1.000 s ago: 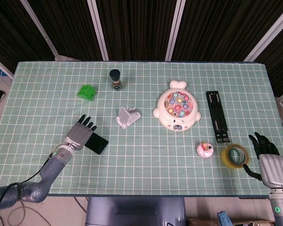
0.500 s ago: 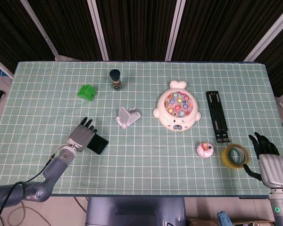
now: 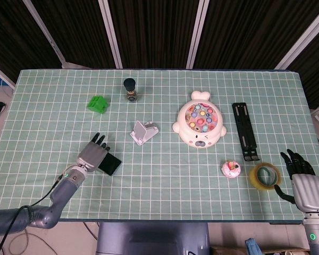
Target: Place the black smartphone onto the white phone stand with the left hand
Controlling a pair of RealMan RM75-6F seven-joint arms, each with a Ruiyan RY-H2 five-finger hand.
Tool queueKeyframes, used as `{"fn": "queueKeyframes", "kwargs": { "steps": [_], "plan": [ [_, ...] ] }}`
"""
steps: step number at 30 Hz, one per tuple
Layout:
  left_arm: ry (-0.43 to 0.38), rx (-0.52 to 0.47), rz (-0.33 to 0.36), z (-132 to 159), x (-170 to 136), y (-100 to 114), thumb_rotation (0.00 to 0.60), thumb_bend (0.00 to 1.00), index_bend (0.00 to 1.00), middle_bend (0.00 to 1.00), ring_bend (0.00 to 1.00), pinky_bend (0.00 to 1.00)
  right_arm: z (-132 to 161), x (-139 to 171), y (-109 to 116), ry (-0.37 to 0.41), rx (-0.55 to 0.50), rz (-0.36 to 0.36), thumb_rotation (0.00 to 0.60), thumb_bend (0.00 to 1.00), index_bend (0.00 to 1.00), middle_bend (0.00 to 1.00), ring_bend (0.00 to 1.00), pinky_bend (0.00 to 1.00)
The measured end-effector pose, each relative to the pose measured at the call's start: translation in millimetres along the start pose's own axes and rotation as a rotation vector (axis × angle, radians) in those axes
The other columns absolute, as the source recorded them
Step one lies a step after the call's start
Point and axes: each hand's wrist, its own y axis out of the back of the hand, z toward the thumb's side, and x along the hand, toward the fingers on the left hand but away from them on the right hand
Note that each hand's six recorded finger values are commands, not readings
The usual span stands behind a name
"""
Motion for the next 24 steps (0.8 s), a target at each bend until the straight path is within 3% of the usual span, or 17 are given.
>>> {"fn": "queueKeyframes", "kwargs": {
  "steps": [6, 10, 24],
  "plan": [
    [-0.007, -0.006, 0.012, 4, 2, 2, 0.6, 0.26, 0.51, 0.54, 0.08, 0.0, 0, 0, 0, 0.0, 0.0, 0.0, 0.6, 0.36, 0.07, 0.0, 0.0, 0.15],
    [-0.007, -0.03, 0.035, 5, 3, 7, 0.6, 0.28, 0.6, 0.63, 0.15, 0.0, 0, 0, 0, 0.0, 0.0, 0.0, 0.6, 0.36, 0.07, 0.0, 0.0, 0.15],
    [0.049, -0.165, 0.15, -6, -4, 35, 0.6, 0.3, 0.62, 0.66, 0.17, 0.0, 0, 0, 0, 0.001, 0.0, -0.001, 0.6, 0.36, 0.07, 0.0, 0.0, 0.15]
  ]
}}
